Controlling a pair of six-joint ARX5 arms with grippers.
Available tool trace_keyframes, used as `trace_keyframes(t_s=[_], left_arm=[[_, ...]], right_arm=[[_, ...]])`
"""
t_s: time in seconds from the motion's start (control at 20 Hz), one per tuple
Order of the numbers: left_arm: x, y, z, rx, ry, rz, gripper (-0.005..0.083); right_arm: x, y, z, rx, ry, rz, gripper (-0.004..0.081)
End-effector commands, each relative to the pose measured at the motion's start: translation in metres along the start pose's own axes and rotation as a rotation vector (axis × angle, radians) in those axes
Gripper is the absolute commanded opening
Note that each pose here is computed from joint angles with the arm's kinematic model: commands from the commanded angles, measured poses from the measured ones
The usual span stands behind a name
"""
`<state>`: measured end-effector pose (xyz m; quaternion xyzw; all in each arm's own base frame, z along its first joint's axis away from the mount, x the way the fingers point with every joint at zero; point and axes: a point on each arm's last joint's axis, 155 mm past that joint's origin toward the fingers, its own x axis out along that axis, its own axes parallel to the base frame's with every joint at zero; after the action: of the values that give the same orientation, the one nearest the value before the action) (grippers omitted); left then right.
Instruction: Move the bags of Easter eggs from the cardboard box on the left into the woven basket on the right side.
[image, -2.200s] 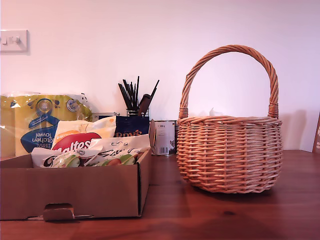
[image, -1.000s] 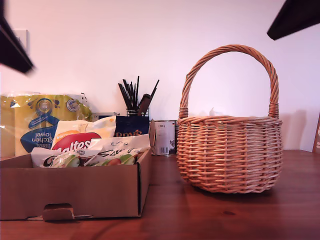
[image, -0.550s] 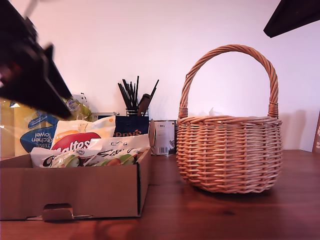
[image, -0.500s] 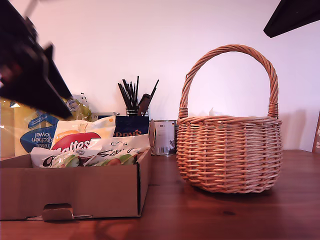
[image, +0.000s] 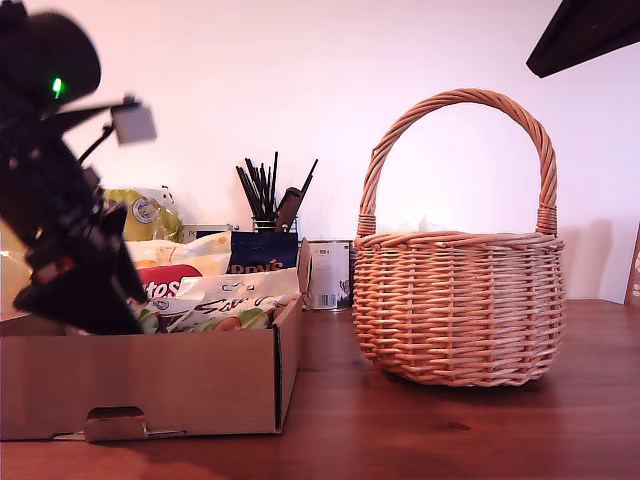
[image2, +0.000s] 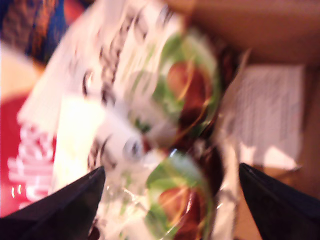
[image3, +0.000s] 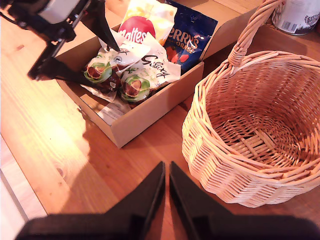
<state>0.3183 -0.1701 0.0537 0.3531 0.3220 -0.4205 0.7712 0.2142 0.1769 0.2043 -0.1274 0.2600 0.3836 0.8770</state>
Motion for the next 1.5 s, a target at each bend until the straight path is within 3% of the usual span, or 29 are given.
trace_keyframes(t_s=[0.0, 0.45, 0.55, 0.7, 0.8, 1.05, 1.45], left_arm=[[0.006, 0.004, -0.006, -0.017, 0.006, -0.002, 0.0780], [0.023, -0.006, -0.023, -0.052, 0.042, -0.067, 0.0773], [0.023, -0.005, -0.024, -0.052, 0.048, -0.061, 0.0678], [0.023, -0.005, -0.025, -0.052, 0.049, -0.061, 0.0369], [0.023, -0.006, -0.026, -0.054, 0.055, -0.067, 0.0233], [0.018, -0.004, -0.028, -0.057, 0.085, -0.066, 0.0200], [-0.017, 0.014, -0.007, -0.046, 0.089, -0.014, 0.0035]], right_arm=[[0.001, 0.003, -0.003, -0.007, 0.007, 0.012, -0.0013], [0.002, 0.010, -0.002, -0.014, 0.003, 0.040, -0.0013], [0.002, 0.010, -0.002, -0.014, 0.003, 0.040, -0.0013], [0.002, 0.010, -0.002, -0.014, 0.003, 0.040, -0.0013], [0.002, 0.009, -0.002, -0.014, 0.003, 0.040, -0.0013], [0.002, 0.010, -0.002, -0.014, 0.003, 0.040, -0.0013], [0.002, 0.009, -0.002, -0.014, 0.002, 0.039, -0.0013]])
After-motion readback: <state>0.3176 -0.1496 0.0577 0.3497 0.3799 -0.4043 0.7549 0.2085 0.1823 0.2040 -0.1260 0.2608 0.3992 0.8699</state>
